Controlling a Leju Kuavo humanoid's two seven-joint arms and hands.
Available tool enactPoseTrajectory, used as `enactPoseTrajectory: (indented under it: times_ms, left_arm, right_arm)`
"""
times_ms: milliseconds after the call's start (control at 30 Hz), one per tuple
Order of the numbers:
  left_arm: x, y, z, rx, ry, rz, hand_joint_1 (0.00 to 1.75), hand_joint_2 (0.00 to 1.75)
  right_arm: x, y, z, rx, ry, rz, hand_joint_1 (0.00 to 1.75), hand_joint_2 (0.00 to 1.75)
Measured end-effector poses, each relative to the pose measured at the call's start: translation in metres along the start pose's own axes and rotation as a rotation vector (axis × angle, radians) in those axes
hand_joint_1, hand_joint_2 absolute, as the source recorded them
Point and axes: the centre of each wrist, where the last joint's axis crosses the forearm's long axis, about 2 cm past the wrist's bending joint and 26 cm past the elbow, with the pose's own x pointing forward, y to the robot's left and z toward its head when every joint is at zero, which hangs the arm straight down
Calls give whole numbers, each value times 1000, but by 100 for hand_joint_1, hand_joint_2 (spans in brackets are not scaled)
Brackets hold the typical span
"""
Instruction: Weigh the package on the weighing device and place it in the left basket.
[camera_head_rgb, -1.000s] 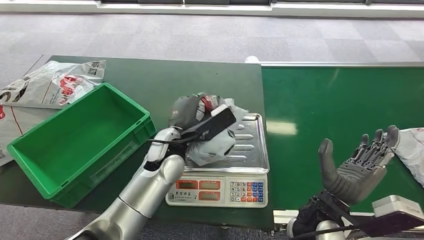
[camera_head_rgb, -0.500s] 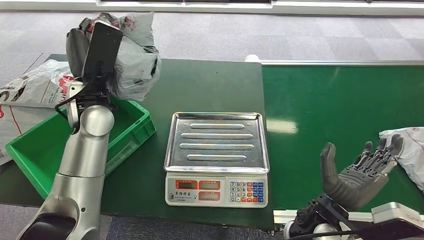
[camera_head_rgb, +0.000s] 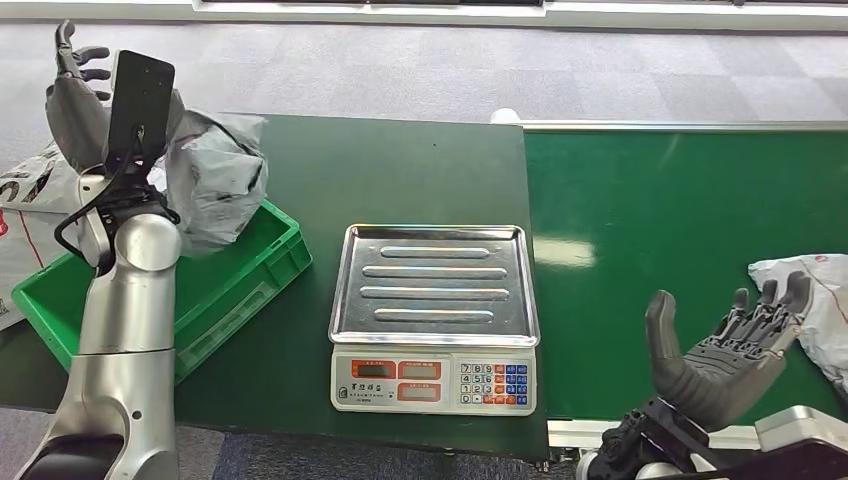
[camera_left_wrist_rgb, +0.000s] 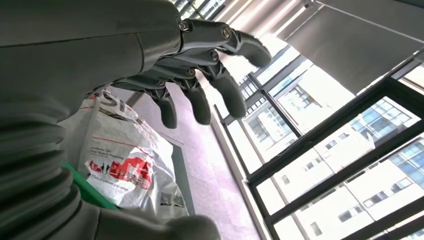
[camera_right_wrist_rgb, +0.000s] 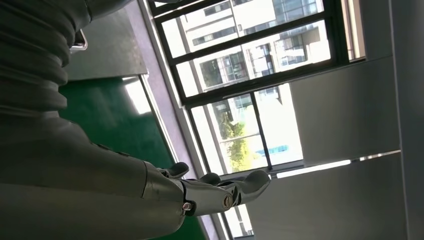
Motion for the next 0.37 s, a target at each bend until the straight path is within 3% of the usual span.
enactPoseTrajectory:
  times_ms: [367]
  left_arm:
    - [-21, 16, 11, 22, 65, -81, 0, 175]
  right_arm:
    - [2, -9, -2, 76, 16, 24, 0, 175]
